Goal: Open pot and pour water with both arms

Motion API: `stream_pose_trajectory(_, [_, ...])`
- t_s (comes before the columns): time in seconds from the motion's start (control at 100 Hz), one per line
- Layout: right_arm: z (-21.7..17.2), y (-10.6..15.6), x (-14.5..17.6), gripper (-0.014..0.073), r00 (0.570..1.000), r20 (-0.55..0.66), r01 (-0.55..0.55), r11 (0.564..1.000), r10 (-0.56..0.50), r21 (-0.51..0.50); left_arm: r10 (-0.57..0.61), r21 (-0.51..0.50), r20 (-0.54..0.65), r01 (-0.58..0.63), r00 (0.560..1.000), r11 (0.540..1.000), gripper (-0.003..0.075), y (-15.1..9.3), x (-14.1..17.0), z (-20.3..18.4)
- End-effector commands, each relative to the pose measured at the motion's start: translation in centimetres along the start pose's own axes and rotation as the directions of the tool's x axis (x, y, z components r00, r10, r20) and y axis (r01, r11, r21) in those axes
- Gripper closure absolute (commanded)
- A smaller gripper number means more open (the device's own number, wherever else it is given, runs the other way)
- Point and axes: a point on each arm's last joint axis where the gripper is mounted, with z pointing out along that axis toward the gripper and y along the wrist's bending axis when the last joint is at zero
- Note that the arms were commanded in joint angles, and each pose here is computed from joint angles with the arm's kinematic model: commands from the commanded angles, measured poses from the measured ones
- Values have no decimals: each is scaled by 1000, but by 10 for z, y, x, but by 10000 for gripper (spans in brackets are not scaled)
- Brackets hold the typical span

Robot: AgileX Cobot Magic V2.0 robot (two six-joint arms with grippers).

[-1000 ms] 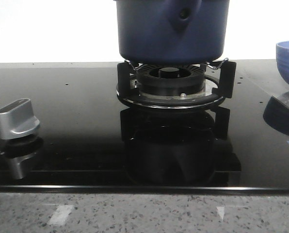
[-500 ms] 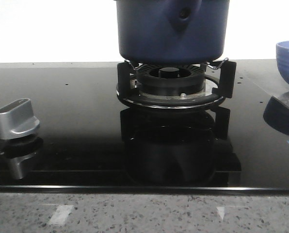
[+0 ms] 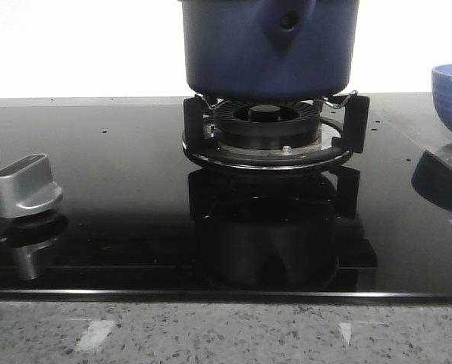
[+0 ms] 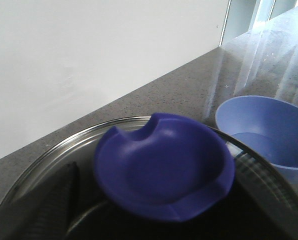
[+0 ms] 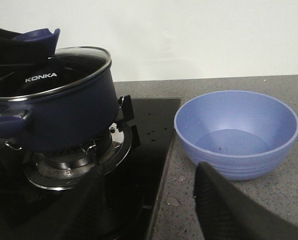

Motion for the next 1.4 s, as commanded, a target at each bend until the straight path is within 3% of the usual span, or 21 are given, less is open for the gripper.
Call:
stream_pose_trajectory(0.0, [0,0,-13,232,997,79,5,1000,-5,4,-36,39,82,33,996,999,227,-7,-24,-6])
stream_pose_trajectory(0.36, [0,0,-13,232,997,79,5,1000,-5,4,-165,114,91,155,982,981,229,-9,-16,7])
stream_pose_trajectory(0.9, [0,0,-11,232,999,51,5,1000,-5,-1,-87,153,111,70,990,986,375,-13,-17,7])
stream_pose_trajectory(1.39, [0,1,-9,232,999,36,5,1000,-5,-3,-104,231,134,71,985,970,386,-20,-21,5])
